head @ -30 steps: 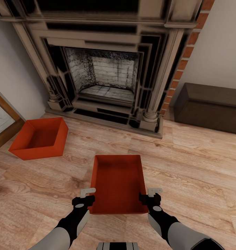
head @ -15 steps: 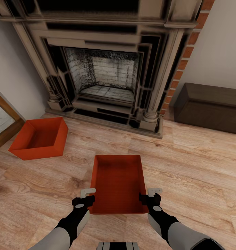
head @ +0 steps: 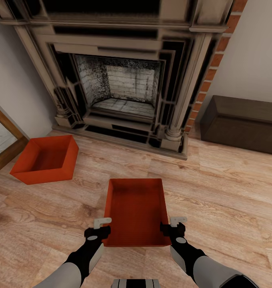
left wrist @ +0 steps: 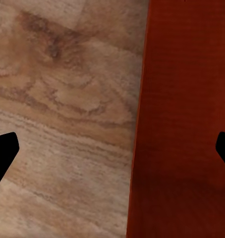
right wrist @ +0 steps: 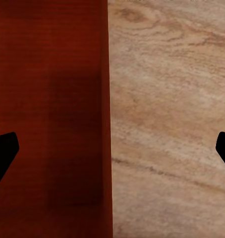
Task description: Move the two storage containers from the living room to the garage. In the garage, place one container on the floor and stack the other container on top of it (either order is fine).
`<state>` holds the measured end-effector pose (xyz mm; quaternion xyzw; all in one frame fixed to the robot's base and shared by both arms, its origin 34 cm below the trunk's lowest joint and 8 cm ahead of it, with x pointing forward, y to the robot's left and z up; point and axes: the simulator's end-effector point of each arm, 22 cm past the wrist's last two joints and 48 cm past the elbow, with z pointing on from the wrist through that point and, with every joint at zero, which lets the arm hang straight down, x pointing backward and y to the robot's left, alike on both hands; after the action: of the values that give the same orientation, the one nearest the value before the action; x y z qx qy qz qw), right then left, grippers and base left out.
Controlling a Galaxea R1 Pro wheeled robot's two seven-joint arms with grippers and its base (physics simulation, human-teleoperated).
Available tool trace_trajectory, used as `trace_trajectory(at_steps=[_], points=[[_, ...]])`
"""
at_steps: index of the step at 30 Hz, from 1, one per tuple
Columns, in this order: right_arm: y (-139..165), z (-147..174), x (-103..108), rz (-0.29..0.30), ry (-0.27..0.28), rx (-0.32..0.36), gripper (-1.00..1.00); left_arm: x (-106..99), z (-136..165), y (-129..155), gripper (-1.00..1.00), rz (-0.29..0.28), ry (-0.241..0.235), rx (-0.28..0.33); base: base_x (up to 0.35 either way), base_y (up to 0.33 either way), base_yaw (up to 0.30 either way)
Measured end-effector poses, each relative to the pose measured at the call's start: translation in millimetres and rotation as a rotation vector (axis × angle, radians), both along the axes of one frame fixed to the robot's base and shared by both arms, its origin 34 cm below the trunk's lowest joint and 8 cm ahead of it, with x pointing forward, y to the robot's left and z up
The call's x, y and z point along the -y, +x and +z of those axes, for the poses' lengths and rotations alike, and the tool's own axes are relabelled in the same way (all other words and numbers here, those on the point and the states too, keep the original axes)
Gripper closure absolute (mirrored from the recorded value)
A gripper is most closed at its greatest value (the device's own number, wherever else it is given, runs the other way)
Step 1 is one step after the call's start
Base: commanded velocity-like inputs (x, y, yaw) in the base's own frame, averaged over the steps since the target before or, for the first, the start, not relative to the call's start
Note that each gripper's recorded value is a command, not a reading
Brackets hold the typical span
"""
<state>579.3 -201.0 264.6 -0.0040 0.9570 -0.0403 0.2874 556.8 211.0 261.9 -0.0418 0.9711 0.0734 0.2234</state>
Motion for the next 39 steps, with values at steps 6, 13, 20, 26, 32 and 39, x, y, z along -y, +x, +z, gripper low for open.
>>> trace_trajectory(at_steps=[6, 13, 20, 26, 32, 39], points=[[0.0, 0.0, 0.8, 0.0, -0.001, 0.0, -1.0, -1.1, 2.4, 4.5, -1.0, 0.007, 0.0, 0.011, 0.0, 0.0, 0.0], [-1.0, -0.3, 0.6, 0.0, -0.001, -0.002, -1.0, -1.1, 3.0, 5.2, -1.0, 0.006, 0.001, 0.013, 0.16, 0.0, 0.0], [-1.9, -1.0, 1.7, 0.0, -0.003, -0.005, -1.0, -1.8, 3.1, 5.5, -1.0, 0.009, 0.001, 0.014, 0.135, 0.0, 0.0], [-2.6, -1.5, 2.1, 0.0, -0.004, -0.007, -1.0, -2.8, 3.2, 5.7, -1.0, 0.014, 0.002, 0.015, 0.014, 0.0, 0.0], [-5.6, -3.0, 3.5, -0.001, -0.007, -0.014, -1.0, -2.8, 3.6, 6.5, -1.0, 0.014, 0.003, 0.018, 0.001, 0.0, 0.0], [-11.1, -5.7, 5.6, -0.001, -0.012, -0.028, -1.0, -2.7, 4.2, 7.6, -1.0, 0.014, 0.002, 0.025, 0.0, 0.0, 0.0]])
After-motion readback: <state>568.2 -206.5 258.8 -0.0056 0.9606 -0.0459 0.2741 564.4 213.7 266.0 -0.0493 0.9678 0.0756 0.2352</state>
